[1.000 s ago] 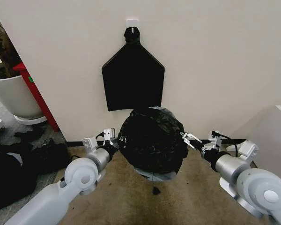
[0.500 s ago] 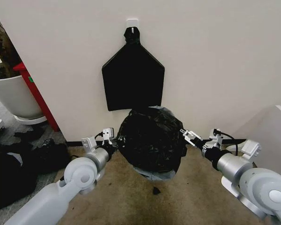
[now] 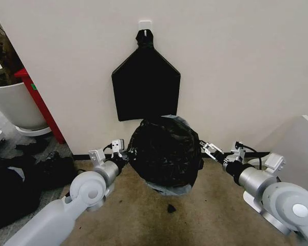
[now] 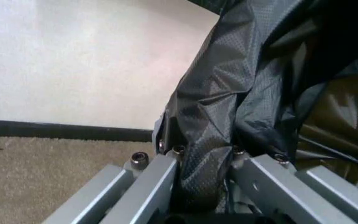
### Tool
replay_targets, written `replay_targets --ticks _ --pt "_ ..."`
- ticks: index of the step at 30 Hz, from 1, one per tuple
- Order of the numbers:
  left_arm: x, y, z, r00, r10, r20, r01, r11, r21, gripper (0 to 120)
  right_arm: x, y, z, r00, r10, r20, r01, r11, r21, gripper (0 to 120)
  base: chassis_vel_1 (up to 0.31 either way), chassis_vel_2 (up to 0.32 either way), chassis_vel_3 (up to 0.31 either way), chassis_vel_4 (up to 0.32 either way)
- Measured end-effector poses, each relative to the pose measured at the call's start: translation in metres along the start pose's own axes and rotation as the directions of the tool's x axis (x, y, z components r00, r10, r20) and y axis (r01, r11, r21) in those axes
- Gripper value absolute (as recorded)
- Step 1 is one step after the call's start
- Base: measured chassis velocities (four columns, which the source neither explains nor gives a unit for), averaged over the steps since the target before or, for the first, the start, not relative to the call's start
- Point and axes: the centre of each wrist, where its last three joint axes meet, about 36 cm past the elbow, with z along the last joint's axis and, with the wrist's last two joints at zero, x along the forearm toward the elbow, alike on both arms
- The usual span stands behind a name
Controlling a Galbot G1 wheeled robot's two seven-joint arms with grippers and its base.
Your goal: Place the garbage bag over the trash bin.
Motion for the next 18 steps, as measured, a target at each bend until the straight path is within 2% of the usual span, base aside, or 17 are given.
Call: replay_targets --ticks 6,18 --pt "0.000 0.000 -0.001 1.000 0.004 0.003 -0.004 1.000 0.001 1 -0.005 -0.007 0.002 1.000 0.008 -0.013 -0.008 1.000 -0.006 100 0.000 0.000 0.000 0.000" --pt "0.006 -0.010 -0.002 0.999 0.043 0.010 -0.043 0.999 0.024 1 -0.028 -0.047 0.009 0.995 0.075 -0.066 -0.069 0.994 0.089 100 0.000 0.000 0.000 0.000"
